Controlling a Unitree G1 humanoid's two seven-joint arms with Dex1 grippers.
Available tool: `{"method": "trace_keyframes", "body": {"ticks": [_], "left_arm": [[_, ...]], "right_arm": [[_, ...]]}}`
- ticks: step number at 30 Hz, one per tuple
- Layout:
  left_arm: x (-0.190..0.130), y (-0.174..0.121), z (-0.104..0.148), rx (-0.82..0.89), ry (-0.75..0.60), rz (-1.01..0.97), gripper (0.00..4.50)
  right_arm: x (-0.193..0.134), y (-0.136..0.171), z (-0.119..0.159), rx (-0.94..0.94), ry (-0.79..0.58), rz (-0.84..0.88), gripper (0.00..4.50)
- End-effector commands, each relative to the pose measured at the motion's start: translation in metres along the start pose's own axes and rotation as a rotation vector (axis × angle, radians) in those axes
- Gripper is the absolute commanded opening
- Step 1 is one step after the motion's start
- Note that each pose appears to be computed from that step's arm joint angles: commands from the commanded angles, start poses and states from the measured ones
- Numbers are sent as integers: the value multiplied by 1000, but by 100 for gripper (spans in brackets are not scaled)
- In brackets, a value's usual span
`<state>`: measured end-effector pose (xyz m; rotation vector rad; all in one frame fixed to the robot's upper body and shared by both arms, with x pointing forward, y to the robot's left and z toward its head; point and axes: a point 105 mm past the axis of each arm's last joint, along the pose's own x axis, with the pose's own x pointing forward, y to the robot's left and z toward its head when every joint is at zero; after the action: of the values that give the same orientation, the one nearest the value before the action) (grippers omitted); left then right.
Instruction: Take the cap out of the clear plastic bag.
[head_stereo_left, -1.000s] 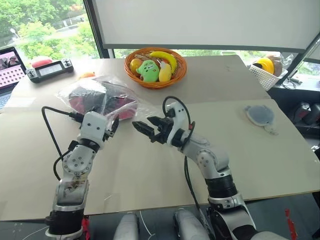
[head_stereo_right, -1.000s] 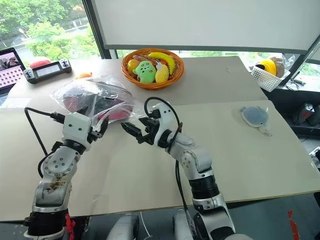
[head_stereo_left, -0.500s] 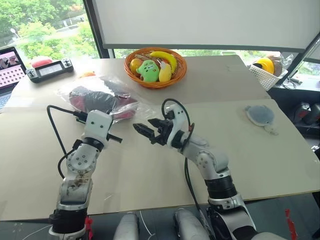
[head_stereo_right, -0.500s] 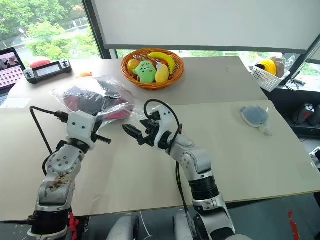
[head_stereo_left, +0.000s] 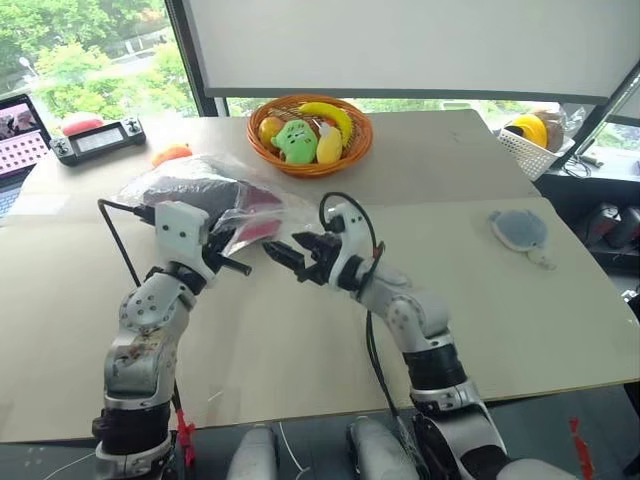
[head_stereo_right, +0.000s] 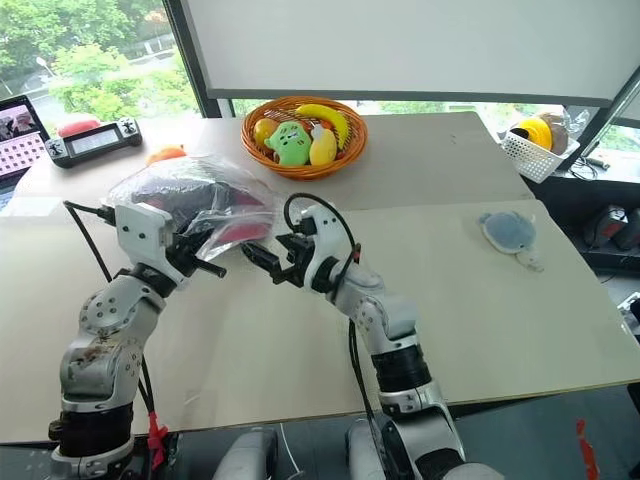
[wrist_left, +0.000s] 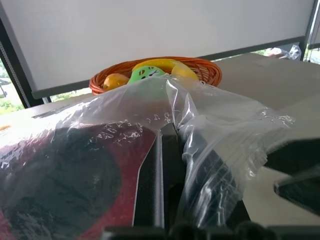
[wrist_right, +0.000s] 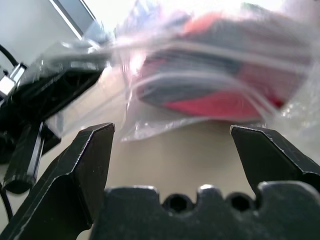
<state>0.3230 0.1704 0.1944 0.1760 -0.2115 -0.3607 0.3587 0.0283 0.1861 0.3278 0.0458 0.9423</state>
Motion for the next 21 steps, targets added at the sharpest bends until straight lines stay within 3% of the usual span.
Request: {"method": "trace_keyframes", "body": {"ticks": [1, 6, 9, 17, 21], "left_arm": [[-4, -10, 10, 32, -25, -60, 4], [-5, -11, 10, 36, -25, -66, 4], [-4, -14, 14, 32, -40, -79, 4], [-1, -25, 14, 26, -45, -116, 4], [1, -25, 15, 25, -50, -113, 4]], "right_arm": [[7, -19, 27, -51, -114, -50, 450], [17, -32, 41, -81, -165, -89, 450], [31, -32, 35, -120, -139, -103, 450], [71, -7, -26, -224, 33, -75, 450], [69, 5, -58, -313, 135, 2, 450]]}}
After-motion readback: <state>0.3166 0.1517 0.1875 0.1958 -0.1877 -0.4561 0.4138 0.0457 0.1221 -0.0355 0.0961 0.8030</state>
